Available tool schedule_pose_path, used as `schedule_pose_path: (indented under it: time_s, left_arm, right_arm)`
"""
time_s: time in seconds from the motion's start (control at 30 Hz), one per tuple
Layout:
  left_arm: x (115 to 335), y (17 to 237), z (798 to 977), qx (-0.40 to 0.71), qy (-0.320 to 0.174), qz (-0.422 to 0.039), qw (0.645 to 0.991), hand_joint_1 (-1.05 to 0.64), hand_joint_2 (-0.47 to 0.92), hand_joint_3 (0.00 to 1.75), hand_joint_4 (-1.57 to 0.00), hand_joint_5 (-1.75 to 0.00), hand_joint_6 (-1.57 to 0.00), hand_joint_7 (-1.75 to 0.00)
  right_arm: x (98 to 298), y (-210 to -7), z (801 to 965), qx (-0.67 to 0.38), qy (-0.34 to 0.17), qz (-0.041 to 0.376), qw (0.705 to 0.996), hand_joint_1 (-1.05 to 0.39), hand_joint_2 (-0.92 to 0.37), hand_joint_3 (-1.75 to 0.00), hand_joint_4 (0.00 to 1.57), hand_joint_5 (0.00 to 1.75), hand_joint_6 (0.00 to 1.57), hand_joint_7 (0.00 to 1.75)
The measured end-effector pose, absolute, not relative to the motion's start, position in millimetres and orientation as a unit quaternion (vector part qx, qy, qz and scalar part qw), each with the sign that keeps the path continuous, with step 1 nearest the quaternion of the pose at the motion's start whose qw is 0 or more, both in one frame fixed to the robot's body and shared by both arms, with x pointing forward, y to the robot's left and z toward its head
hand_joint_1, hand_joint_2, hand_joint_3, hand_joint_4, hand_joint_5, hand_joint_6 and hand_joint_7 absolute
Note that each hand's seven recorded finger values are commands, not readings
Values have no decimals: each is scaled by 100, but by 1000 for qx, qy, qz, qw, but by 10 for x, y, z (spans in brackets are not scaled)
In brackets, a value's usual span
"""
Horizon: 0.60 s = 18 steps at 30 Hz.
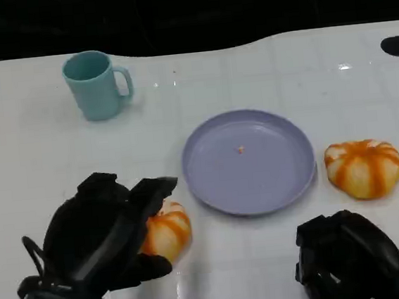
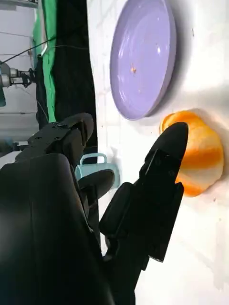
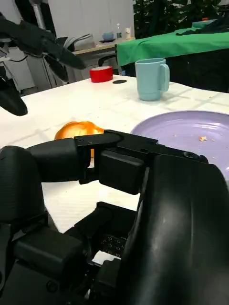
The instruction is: Grasp the bread from the table and place it into the plate.
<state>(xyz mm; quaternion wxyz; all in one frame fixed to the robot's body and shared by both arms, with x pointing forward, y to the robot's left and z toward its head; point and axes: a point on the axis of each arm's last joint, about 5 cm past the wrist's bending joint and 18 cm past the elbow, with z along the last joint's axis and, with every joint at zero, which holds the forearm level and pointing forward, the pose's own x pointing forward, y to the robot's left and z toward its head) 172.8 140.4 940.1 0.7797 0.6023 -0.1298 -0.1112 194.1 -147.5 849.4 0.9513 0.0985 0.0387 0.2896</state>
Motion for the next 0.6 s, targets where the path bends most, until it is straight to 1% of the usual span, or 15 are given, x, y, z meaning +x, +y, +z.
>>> schedule_pose_path:
  time_s: [0.13, 0.3, 0.47, 0.6]
  left_arm:
    - [1735, 1349, 9405, 642, -122, -105, 749, -48, 66, 0, -31, -70, -43, -6]
    - [1730, 1268, 9403, 686, -112, -103, 712, -36, 67, 1, -31, -63, -40, -2]
    - [1728, 1190, 9408, 709, -90, -111, 690, -34, 67, 1, -29, -65, -37, 0]
    - [1758, 1126, 9414, 712, -80, -111, 689, -33, 67, 1, -25, -71, -35, 0]
  right_arm:
    - [1941, -1475, 8494, 99, 38, 291, 951, -105, -2, -139, 154, 133, 157, 101]
    - [1942, -1475, 8495, 99, 38, 291, 951, -105, 0, -142, 154, 133, 157, 102]
    - [1943, -1475, 8495, 98, 39, 289, 951, -105, 0, -142, 154, 133, 157, 102]
    - [1943, -1474, 8496, 97, 39, 288, 952, -105, 0, -142, 154, 132, 157, 102]
